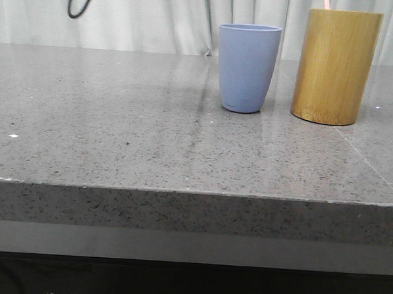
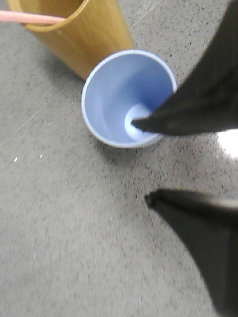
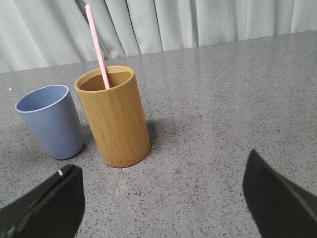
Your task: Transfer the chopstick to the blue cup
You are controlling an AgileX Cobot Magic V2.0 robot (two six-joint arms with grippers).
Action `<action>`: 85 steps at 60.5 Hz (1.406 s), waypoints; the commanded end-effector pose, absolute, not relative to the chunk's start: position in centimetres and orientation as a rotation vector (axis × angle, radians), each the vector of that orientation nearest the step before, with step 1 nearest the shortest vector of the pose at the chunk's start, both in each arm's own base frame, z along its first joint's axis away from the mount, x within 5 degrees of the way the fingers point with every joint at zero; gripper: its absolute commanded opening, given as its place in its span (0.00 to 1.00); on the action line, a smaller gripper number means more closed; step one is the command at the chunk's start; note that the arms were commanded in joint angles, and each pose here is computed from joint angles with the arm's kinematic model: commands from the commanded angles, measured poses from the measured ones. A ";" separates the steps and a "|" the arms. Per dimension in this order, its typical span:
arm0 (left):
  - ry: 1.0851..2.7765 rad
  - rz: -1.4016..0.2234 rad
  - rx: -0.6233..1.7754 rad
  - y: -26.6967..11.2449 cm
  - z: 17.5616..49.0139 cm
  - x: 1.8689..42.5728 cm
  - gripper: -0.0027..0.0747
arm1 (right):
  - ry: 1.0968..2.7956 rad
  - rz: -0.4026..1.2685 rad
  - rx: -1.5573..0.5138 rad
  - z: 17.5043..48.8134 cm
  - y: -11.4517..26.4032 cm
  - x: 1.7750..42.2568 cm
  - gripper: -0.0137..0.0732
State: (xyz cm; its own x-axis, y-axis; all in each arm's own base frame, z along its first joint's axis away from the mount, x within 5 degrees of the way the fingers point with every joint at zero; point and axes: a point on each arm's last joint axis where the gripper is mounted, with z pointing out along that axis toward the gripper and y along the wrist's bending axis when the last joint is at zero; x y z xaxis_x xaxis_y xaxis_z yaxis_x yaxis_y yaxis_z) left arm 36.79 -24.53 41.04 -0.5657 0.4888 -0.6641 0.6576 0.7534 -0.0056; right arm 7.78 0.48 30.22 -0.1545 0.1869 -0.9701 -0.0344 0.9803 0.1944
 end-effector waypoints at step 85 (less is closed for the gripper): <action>1.755 -0.215 0.207 -2.4 34.5 8.8 0.01 | 1.594 0.199 0.101 32.2 0.5 7.9 0.91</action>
